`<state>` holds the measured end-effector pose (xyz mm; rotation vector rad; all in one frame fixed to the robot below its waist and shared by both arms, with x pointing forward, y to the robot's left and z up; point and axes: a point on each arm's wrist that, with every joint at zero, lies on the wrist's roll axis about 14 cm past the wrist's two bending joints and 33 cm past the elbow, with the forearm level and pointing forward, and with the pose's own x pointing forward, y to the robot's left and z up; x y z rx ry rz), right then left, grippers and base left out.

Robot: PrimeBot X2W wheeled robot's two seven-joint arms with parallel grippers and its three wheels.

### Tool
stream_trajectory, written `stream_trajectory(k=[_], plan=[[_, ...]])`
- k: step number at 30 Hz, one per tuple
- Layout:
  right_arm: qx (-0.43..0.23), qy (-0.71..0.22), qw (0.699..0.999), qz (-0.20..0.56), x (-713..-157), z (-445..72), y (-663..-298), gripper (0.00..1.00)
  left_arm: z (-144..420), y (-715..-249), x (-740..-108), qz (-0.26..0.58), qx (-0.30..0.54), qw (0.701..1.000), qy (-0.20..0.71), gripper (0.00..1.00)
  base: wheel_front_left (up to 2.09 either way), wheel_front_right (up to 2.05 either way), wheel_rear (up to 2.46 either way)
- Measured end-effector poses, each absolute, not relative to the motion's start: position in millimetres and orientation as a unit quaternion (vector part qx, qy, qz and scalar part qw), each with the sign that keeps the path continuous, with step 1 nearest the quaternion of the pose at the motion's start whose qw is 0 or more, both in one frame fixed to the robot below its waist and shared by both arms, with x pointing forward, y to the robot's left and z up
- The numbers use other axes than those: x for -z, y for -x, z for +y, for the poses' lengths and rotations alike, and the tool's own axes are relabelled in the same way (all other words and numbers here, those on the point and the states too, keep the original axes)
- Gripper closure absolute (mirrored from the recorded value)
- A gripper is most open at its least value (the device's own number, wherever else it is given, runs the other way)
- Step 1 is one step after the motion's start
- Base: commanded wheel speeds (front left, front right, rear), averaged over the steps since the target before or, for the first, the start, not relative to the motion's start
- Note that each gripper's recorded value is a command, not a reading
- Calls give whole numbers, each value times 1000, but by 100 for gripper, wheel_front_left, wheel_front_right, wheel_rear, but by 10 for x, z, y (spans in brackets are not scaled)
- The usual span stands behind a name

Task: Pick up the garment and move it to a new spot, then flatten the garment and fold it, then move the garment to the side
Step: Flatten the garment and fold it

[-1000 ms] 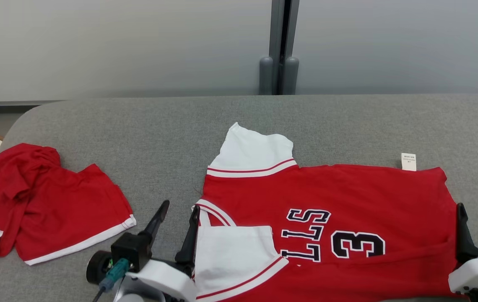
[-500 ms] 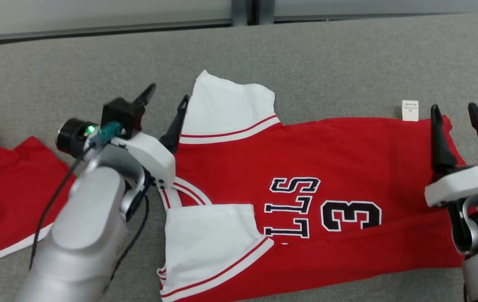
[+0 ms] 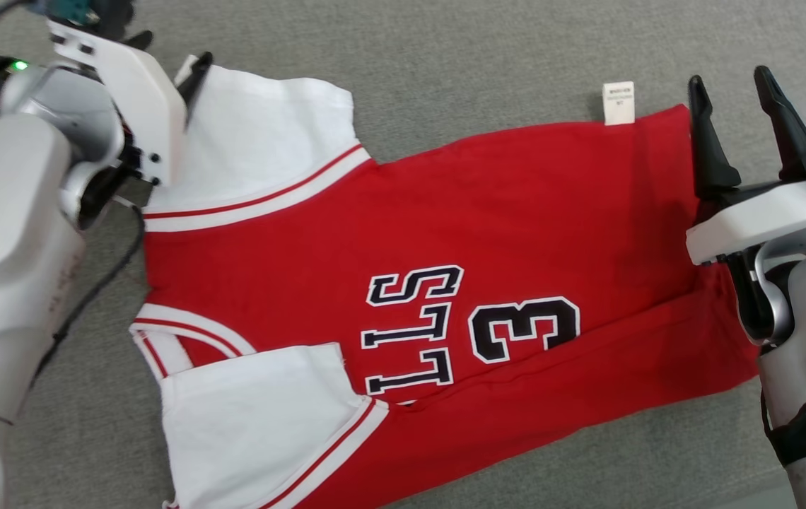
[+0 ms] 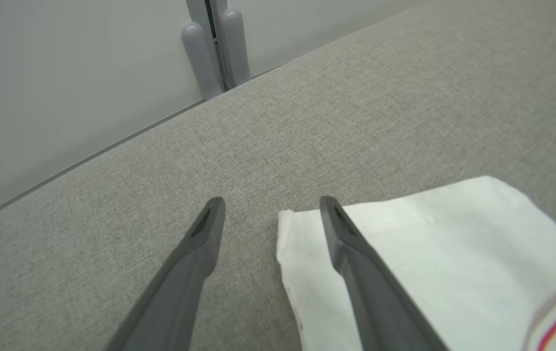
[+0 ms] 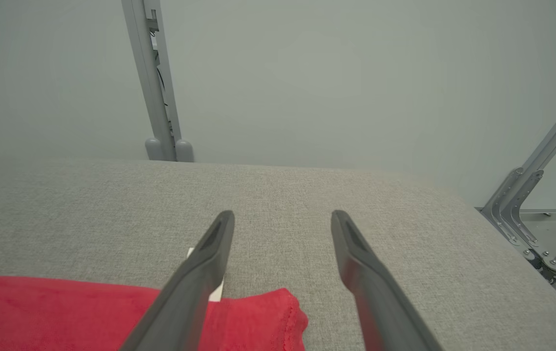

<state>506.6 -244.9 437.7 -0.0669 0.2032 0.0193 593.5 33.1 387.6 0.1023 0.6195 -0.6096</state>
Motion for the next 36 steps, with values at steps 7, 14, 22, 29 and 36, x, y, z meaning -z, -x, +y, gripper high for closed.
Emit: stream_trajectory(k=[7, 14, 22, 29, 36], plan=[[8, 41, 993, 109, -4333, -2632, -5041, 0, 301, -5902, -3651, 358, 320, 874, -70, 0, 0, 0, 0], [8, 43, 993, 107, -4328, -2648, -5074, 0, 305, -5835, -3586, 388, 330, 857, -76, 100, 0, 0, 0], [2, 37, 991, 129, -4251, -2633, -5124, 0, 312, -5866, -3817, 345, 327, 879, -27, 100, 0, 0, 0], [-3, 13, 977, 214, -3995, -2644, -5079, 0, 339, -5748, -4182, 271, 323, 907, 20, 100, 0, 0, 0], [-18, 16, 963, 270, -3861, -2600, -5051, 0, 460, -5466, -4387, 246, 322, 914, 32, 100, 0, 0, 0]])
